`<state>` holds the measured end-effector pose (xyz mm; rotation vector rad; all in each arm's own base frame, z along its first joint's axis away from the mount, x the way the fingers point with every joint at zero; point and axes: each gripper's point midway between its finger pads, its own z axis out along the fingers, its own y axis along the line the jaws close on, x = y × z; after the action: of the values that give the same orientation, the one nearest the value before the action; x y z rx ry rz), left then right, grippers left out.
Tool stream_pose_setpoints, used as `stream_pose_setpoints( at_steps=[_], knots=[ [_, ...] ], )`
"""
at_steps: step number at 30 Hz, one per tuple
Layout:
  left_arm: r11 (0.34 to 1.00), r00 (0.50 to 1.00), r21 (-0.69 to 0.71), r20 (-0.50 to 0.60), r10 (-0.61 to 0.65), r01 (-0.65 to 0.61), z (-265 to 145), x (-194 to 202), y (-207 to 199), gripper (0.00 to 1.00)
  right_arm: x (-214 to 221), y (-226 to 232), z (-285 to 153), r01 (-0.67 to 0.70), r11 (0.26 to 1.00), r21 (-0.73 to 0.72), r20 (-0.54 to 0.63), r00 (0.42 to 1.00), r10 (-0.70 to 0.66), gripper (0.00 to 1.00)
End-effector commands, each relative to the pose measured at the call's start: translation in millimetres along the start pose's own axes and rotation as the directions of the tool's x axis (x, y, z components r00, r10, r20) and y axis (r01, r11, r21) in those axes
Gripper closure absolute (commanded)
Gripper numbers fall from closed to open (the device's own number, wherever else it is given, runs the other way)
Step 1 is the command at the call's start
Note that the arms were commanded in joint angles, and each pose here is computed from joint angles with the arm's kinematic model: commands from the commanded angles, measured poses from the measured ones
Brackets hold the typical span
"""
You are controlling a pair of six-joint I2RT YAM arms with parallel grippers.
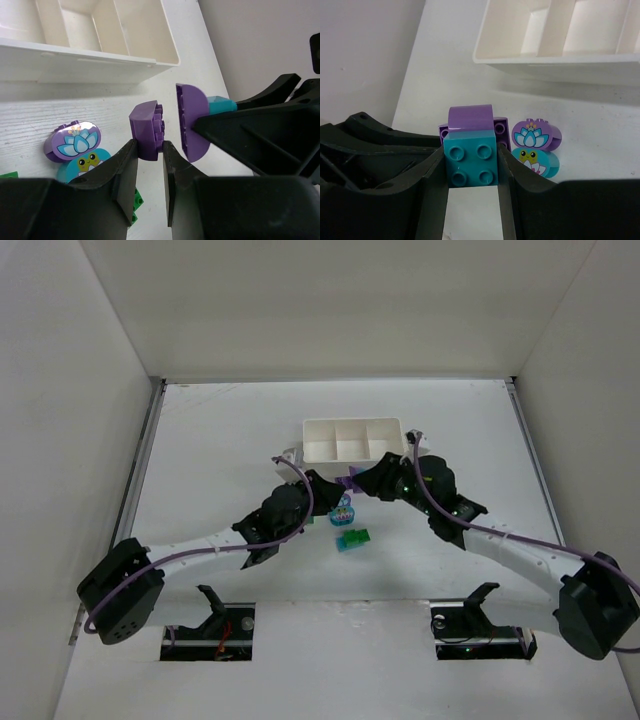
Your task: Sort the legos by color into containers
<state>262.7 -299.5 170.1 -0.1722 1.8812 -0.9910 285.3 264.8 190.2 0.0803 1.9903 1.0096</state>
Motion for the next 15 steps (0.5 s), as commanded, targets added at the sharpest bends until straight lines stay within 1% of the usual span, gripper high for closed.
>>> stream_pose_setpoints(
  at_steps=[1,4,8,12,15],
  knots=[
    [1.000,0.999,0.012,0.049,-0.005,0.005,-2.7,-11.5,-1.2,0.90,-19.6,25.4,-9.0,-0.003,0.994,-0.106,0.043,0.999,0.008,0.80],
    [1.000,0.998,0.014,0.069,-0.008,0.007,-6.0,-18.9,-1.0,0.90,-24.2,23.8,-14.3,0.002,0.995,-0.102,0.060,0.998,0.004,0.79],
    [1.000,0.994,0.015,0.110,-0.002,0.000,-8.3,-43.4,-5.5,0.90,-31.1,7.0,-19.1,0.020,0.999,-0.041,0.106,0.994,-0.016,0.79],
    [0.998,0.987,-0.041,0.148,0.058,-0.053,-6.0,-73.4,-5.7,0.89,-28.9,-10.6,-22.6,0.044,0.999,0.024,0.137,0.990,-0.047,0.79],
    [0.991,0.983,-0.104,0.149,0.102,-0.087,1.9,-89.7,1.6,0.89,-23.1,-23.0,-25.5,0.054,0.997,0.062,0.151,0.987,-0.063,0.78]
  ],
)
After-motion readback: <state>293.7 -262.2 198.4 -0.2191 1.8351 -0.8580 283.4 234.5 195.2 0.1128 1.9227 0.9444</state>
